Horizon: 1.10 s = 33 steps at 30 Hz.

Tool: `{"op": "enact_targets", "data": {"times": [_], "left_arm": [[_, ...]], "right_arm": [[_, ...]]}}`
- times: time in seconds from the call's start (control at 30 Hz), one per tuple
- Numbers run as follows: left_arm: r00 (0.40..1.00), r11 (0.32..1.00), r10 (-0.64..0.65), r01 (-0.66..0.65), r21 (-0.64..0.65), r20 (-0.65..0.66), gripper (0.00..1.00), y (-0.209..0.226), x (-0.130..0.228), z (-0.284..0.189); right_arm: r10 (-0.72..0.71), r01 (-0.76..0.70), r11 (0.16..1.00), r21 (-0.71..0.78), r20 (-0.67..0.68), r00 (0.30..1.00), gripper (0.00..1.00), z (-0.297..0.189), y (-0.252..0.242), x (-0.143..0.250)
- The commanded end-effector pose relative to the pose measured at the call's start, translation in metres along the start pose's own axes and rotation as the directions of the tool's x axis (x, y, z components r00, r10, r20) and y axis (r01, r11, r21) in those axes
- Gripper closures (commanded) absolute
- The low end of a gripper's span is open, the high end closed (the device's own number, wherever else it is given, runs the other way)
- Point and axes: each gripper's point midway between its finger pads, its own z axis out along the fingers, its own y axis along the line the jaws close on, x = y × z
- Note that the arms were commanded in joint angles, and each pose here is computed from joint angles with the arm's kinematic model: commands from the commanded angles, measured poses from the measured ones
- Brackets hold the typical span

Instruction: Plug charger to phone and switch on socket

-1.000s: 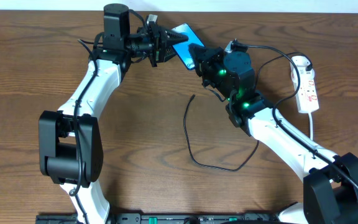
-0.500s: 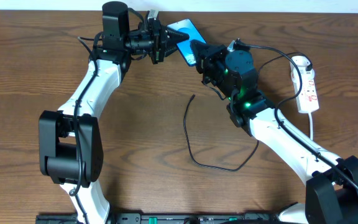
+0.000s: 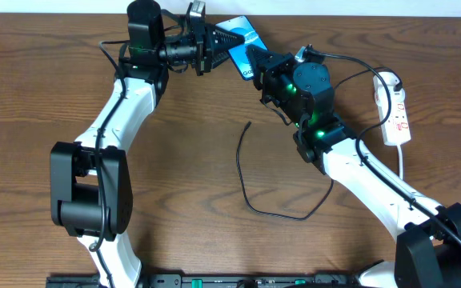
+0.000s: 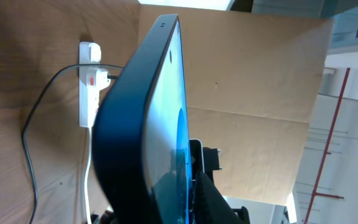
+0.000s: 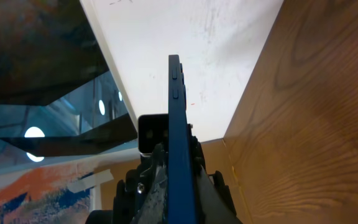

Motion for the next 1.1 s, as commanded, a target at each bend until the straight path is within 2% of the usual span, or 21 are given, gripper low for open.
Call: {"op": "enact_targets", "data": {"times": [0.0,0.3,0.77,1.07], "left_arm": [[0.999,0.999,0.037,-0.036,0.025,-0.03,0.84,-0.02,0.008,-0.001],[1.0,1.0,0.021,-0.021,0.022,0.008,0.84,-0.019,0.001,-0.001],[1.0,0.999,0.029,-0.029,0.022,0.012,0.84,-0.019,0.0,-0.003],[0.999,0.999,0.028,-0.028,0.02,0.028,0.9,-0.019,-0.003,-0.003]], "right_arm": [[-0.018,0.021,0.999,0.031,-0.105,0.994,0.98,0.0,-0.011,0.022],[-0.002,0.005,1.0,0.016,-0.166,0.986,0.99,-0.001,-0.007,0.04],[-0.003,0.007,1.0,0.018,-0.203,0.979,0.98,-0.002,-0.008,0.048],[-0.003,0.006,1.0,0.016,-0.184,0.983,0.99,-0.001,-0.007,0.044]]}}
